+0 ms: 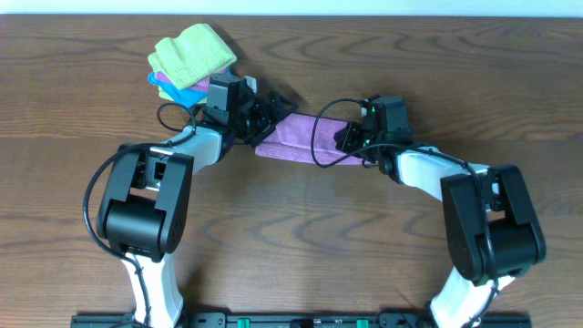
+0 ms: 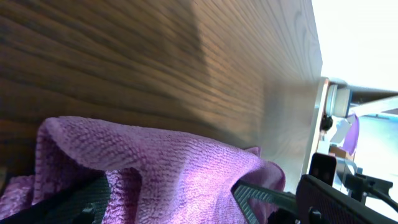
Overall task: Fold the cloth
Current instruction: 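Move the right gripper toward the left gripper, folding the strip in half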
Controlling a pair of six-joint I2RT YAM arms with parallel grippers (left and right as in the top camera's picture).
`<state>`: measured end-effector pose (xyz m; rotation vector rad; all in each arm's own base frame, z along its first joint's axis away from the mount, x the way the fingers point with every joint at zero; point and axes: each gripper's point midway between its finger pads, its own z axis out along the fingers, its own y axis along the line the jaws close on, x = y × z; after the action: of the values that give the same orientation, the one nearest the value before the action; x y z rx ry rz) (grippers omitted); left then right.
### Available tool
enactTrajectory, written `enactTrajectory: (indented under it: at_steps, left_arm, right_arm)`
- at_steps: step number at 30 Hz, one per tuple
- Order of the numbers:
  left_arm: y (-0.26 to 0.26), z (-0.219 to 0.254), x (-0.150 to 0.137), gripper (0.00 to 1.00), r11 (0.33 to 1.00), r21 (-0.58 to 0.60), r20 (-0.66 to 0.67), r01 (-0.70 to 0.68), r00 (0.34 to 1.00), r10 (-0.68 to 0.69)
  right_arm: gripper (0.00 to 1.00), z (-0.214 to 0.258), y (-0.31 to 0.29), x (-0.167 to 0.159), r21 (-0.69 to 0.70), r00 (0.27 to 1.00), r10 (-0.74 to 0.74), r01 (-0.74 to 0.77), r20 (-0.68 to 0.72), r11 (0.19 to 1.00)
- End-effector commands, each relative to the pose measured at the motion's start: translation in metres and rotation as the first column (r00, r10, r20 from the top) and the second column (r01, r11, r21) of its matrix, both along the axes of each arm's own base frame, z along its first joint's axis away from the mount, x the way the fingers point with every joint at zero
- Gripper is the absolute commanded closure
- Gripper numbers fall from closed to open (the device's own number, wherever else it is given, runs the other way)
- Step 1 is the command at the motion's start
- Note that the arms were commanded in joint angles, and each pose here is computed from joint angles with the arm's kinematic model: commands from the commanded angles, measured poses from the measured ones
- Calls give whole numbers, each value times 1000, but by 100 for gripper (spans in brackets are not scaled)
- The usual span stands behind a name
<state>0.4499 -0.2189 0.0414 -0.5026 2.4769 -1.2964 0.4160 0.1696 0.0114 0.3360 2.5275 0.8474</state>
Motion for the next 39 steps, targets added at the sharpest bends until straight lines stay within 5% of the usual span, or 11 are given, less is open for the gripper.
enactTrajectory:
  at_steps: [1, 39]
  left_arm:
    - [0, 9, 10, 3, 999, 13, 25, -31, 999, 30]
    - [-19, 11, 6, 6, 998, -11, -7, -55, 998, 55]
  right_arm:
    - [98, -2, 2, 1, -2, 1000, -6, 6, -12, 1000]
    - [98, -18, -4, -13, -66, 997, -3, -2, -74, 998]
